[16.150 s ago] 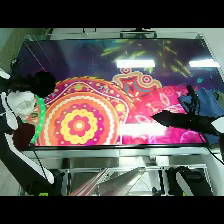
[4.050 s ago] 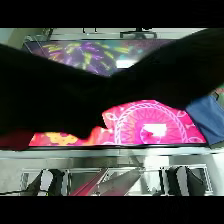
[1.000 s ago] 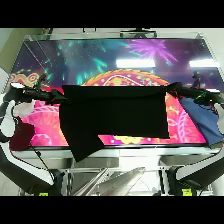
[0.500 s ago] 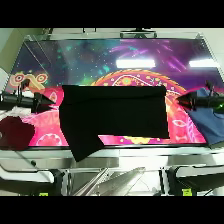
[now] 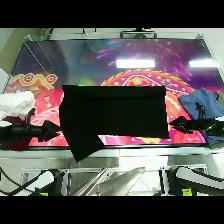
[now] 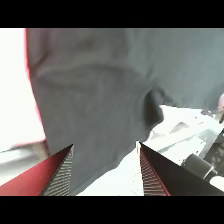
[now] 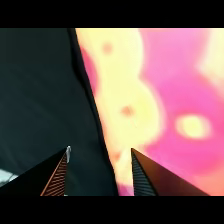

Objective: Fold the shirts.

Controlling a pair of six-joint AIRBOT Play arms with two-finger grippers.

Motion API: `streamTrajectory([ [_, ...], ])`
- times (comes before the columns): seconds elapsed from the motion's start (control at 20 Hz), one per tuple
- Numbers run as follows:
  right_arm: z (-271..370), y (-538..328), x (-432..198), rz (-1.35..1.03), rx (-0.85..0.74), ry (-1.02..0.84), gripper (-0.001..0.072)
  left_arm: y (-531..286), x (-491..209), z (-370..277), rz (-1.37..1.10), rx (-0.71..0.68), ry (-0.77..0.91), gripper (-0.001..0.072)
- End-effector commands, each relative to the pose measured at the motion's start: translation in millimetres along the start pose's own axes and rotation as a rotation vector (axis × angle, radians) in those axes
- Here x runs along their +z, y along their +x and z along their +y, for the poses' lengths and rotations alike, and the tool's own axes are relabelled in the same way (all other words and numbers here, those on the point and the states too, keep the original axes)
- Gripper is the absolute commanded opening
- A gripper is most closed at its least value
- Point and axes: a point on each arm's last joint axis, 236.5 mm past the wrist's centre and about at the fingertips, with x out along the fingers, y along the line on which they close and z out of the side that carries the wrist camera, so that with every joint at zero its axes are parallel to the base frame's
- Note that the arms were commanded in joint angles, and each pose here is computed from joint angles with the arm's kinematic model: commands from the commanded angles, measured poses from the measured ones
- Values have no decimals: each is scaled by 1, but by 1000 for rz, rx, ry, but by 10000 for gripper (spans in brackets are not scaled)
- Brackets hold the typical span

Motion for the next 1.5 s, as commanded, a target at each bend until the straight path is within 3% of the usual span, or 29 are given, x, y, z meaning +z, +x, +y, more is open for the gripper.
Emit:
streamTrajectory([
  [0.0, -3, 22, -16, 70, -26, -38, 428, 13, -23, 14, 17, 29, -31, 426],
  [0.4, 23, 62, -46, 232, 1, -123, 428, 30, -39, 37, -11, 96, -95, 426],
  [0.9, 24, 54, -49, 245, 35, -89, 428, 84, -34, 32, 25, 255, 126, 424],
  [0.95, 21, 50, -48, 239, 40, -70, 429, 88, -39, 34, 52, 257, 122, 327],
  [1.0, 18, 46, -47, 229, 48, -43, 428, 90, -41, 34, 65, 254, 112, 151],
  [1.05, 15, 40, -45, 218, 60, -15, 428, 92, -42, 35, 75, 251, 104, 50],
  [1.35, 2, 22, -47, 207, 88, 102, 423, 93, -38, 29, 57, 227, 107, 34],
  [1.4, 4, 22, -51, 220, 96, 111, 248, 94, -37, 23, 53, 201, 119, 34],
  [1.45, 5, 22, -54, 230, 103, 112, 26, 94, -36, 15, 55, 173, 136, 34],
])
